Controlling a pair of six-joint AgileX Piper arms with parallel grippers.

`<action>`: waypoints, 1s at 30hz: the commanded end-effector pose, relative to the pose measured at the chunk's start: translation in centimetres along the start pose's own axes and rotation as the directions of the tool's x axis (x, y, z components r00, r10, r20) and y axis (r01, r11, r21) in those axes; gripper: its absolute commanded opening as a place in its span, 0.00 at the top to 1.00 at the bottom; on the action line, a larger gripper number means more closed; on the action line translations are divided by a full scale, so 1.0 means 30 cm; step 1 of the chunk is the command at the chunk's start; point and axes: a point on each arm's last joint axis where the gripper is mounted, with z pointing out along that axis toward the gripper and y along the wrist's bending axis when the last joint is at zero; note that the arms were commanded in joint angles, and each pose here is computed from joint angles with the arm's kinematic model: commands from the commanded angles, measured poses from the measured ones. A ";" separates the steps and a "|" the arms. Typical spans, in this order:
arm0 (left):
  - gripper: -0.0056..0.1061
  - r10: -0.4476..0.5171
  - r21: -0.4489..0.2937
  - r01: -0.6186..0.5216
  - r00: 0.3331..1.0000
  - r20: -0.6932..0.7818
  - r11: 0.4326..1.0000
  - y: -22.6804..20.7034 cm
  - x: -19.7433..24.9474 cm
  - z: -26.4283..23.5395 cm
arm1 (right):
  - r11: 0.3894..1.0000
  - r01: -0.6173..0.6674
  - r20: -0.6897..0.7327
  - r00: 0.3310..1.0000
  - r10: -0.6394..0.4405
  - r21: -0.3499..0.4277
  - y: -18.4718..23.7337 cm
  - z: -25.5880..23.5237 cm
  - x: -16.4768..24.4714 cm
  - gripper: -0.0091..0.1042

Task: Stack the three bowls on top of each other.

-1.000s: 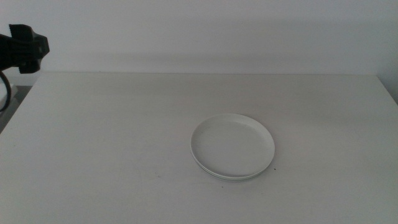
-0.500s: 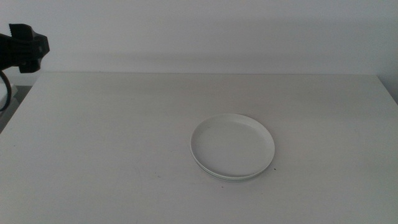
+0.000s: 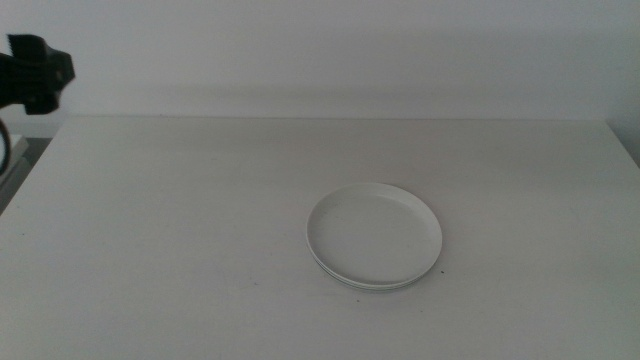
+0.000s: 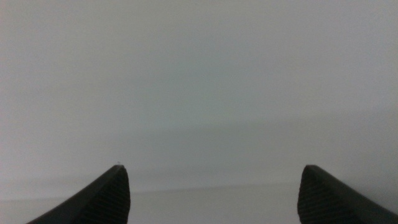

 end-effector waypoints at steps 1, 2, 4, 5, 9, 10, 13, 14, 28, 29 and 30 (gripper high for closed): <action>0.11 -0.007 0.004 0.007 0.998 0.057 1.000 -0.001 -0.006 -0.046 | 1.000 0.013 -0.011 1.000 -0.012 0.017 -0.011 -0.014 0.044 0.10; 0.11 -0.010 0.006 0.009 0.996 0.083 1.000 -0.001 0.003 -0.074 | 1.000 0.012 -0.020 1.000 -0.012 0.018 -0.015 -0.027 0.076 0.10; 0.11 -0.019 0.013 0.017 0.993 0.114 1.000 -0.001 0.042 -0.139 | 1.000 0.012 -0.027 1.000 -0.011 0.019 -0.022 -0.065 0.145 0.10; 0.11 -0.018 0.014 0.017 0.993 0.116 1.000 0.000 0.080 -0.175 | 1.000 0.012 -0.020 1.000 -0.011 0.019 -0.027 -0.089 0.187 0.10; 0.11 -0.019 0.017 0.018 0.992 0.122 1.000 0.010 0.289 -0.282 | 0.999 0.035 0.035 0.999 -0.036 0.026 -0.050 -0.170 0.361 0.10; 0.11 -0.019 0.018 0.017 0.991 0.134 1.000 0.012 0.342 -0.300 | 0.998 0.052 0.029 0.998 -0.053 0.032 -0.058 -0.177 0.404 0.10; 0.11 -0.013 0.017 0.009 0.981 0.196 1.000 0.020 0.459 -0.336 | 0.997 0.069 0.036 0.997 -0.070 0.036 -0.070 -0.200 0.495 0.10; 0.11 -0.013 0.019 0.009 0.973 0.230 1.000 0.022 0.490 -0.346 | 0.997 0.069 0.044 0.997 -0.071 0.035 -0.073 -0.205 0.515 0.10; 0.11 -0.009 0.012 0.006 0.960 0.279 1.000 0.038 0.718 -0.279 | 0.992 0.113 -0.019 0.993 -0.113 0.055 -0.094 -0.177 0.614 0.10; 0.11 -0.009 0.012 0.006 0.962 0.273 1.000 0.039 0.726 -0.273 | 0.992 0.113 -0.014 0.994 -0.113 0.056 -0.096 -0.173 0.626 0.10; 0.11 -0.009 0.011 0.006 0.964 0.267 1.000 0.039 0.735 -0.268 | 0.992 0.113 -0.014 0.994 -0.112 0.057 -0.099 -0.169 0.640 0.10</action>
